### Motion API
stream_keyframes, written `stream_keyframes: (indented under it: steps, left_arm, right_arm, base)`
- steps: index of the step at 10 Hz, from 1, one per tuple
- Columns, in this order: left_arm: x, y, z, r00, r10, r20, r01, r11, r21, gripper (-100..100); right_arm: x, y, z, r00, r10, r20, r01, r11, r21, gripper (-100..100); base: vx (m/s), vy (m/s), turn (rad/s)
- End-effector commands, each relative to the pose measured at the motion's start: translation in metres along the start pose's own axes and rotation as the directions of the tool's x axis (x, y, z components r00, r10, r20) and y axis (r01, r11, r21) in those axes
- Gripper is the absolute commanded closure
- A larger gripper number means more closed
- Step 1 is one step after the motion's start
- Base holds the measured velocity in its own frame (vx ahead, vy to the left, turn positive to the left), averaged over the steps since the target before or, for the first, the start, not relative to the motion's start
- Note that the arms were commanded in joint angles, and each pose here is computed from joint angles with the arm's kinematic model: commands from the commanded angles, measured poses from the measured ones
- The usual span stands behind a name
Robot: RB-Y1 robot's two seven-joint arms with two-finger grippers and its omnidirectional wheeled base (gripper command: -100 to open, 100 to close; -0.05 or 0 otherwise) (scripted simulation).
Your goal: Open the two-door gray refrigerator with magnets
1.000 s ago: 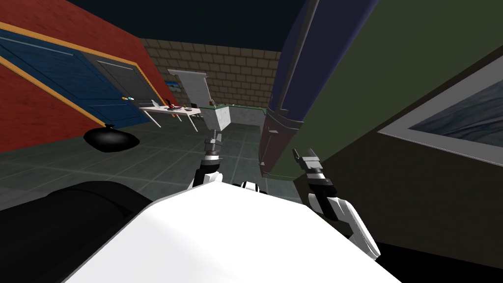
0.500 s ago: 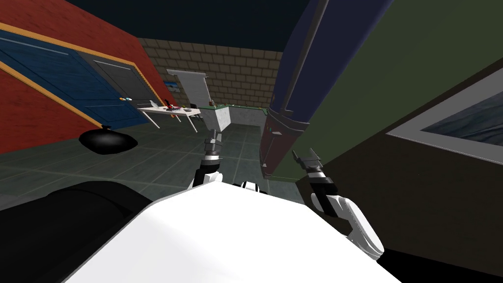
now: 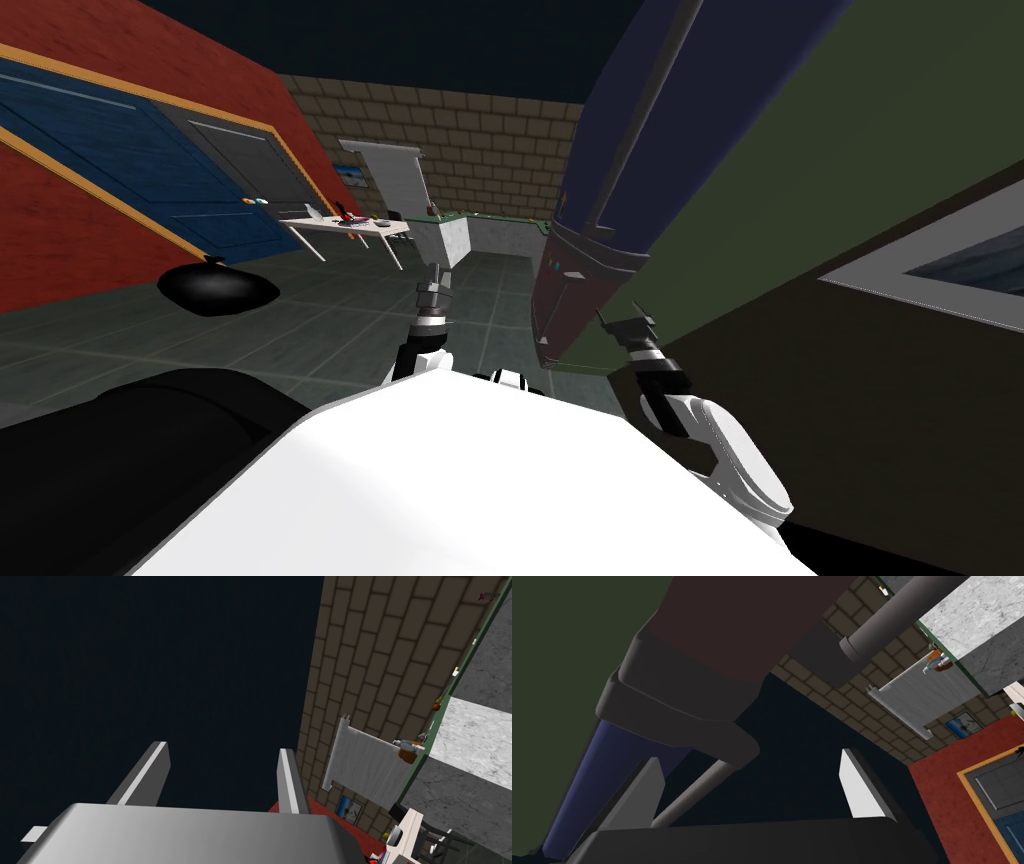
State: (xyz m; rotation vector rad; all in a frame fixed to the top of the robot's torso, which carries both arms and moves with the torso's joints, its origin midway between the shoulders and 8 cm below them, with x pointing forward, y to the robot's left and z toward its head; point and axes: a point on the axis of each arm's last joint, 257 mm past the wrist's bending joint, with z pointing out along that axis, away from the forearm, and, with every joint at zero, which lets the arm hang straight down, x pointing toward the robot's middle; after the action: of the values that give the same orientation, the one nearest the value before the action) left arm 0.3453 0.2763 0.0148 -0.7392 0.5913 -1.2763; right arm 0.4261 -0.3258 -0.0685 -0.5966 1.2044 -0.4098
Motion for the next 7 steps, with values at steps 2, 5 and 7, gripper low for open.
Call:
stream_keyframes:
  steps: [2, 5, 7]
  left_arm:
    - [0.000, 0.000, 0.000, 1.0000, 0.000, 0.000, 0.000, 1.0000, 0.000, 0]
    - [0.000, 0.000, 0.000, 1.0000, 0.000, 0.000, 0.000, 1.0000, 0.000, 0]
    - [0.000, 0.000, 0.000, 1.0000, 0.000, 0.000, 0.000, 1.0000, 0.000, 0]
  right_arm:
    - [0.019, -0.004, 0.003, 0.979, -0.202, -0.039, 0.202, 0.979, -0.026, -100]
    - [0.034, -0.008, 0.006, 0.934, -0.352, -0.062, 0.349, 0.936, -0.053, -100]
    - [0.041, -0.011, 0.007, 0.900, -0.429, -0.070, 0.425, 0.903, -0.068, -100]
  base:
    - [0.059, 0.088, 0.026]
    - [0.062, 0.078, 0.026]
    - [0.051, 0.067, 0.021]
